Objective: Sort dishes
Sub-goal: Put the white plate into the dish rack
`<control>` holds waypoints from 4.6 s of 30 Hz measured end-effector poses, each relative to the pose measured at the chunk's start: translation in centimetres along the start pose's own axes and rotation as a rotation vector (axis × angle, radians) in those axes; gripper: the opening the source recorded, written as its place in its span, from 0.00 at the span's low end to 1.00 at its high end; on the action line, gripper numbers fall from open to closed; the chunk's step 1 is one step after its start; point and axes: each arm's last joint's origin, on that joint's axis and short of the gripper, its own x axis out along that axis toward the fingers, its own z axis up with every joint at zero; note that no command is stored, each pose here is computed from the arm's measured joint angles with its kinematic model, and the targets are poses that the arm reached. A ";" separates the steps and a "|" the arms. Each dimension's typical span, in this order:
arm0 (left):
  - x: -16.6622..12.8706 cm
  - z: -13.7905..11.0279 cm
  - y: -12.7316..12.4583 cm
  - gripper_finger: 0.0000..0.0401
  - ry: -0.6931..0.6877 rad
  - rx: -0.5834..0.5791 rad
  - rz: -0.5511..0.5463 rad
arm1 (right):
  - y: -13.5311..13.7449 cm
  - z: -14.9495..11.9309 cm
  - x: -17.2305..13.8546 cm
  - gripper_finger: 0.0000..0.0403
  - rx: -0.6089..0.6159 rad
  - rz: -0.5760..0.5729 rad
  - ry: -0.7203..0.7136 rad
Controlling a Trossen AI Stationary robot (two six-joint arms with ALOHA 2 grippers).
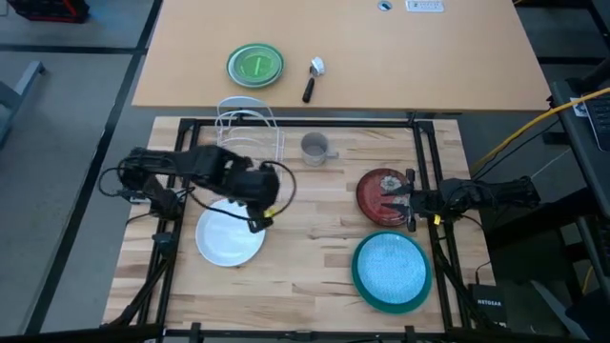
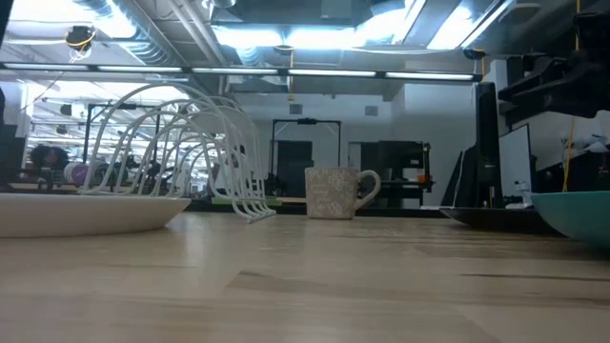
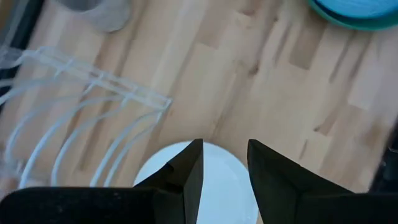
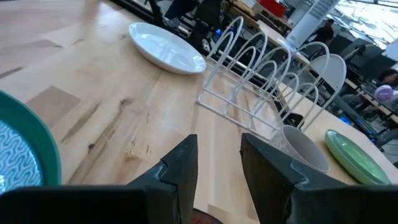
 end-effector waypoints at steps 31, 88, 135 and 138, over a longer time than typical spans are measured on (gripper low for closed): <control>9.9 -17.8 3.9 0.29 0.178 -0.538 0.323 | 0.1 0.0 0.0 0.31 0.020 0.020 -0.011; 17.8 -22.2 5.5 0.29 0.076 -0.917 0.524 | 0.0 0.0 0.0 0.31 0.018 0.019 -0.012; 21.1 -20.3 1.1 0.29 0.086 -0.927 0.174 | -0.9 1.9 0.4 0.31 0.490 -0.029 -0.182; 21.2 -20.0 0.7 0.29 0.076 -0.915 0.119 | -1.0 2.2 0.8 0.31 0.535 -0.059 -0.213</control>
